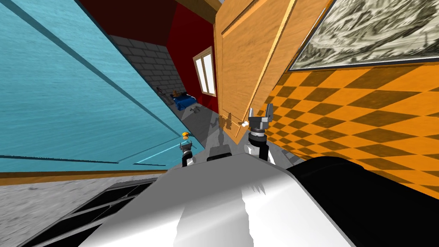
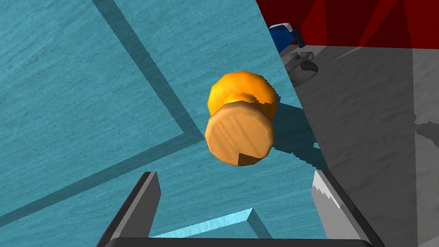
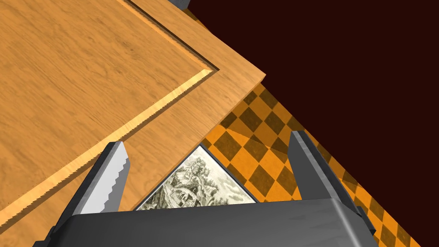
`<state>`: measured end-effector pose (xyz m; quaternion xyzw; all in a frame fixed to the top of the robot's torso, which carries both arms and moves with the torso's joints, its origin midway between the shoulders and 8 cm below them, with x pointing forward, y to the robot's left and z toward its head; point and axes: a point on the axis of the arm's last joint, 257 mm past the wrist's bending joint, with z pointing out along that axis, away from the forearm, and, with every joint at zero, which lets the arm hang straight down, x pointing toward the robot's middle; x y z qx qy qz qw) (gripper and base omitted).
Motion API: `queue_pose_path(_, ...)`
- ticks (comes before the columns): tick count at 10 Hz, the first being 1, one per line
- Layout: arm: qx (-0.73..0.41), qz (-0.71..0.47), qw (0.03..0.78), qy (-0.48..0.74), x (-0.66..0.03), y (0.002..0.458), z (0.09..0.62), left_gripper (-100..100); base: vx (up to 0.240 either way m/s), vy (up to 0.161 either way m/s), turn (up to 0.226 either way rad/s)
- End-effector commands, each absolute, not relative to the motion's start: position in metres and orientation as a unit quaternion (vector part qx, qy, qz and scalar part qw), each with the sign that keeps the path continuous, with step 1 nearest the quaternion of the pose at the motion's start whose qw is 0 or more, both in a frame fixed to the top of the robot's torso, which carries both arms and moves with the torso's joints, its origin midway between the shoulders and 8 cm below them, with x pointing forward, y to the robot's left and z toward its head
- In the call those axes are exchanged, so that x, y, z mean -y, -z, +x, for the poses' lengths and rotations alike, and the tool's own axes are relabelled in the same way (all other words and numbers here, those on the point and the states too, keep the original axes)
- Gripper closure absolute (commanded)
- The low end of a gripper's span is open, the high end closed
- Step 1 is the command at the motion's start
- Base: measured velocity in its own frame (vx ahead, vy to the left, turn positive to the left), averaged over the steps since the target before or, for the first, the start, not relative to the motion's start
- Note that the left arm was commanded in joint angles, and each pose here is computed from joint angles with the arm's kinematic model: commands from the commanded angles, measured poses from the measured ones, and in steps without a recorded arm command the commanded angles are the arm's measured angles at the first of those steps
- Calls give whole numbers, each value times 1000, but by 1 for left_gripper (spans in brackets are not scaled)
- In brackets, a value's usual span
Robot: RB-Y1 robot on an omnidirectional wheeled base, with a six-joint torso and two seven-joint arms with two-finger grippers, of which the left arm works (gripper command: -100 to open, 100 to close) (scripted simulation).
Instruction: Pull the door open
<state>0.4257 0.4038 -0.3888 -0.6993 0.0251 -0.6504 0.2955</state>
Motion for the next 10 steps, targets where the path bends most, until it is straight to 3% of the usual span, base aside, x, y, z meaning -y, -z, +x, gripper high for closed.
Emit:
queue_pose_path(1, -5, -700, 274, 659, -401, 389, 427, -100, -47, 7, -22)
queue_pose_path(10, 84, -700, 177, 687, -388, 391, 434, -100, -52, 11, -21)
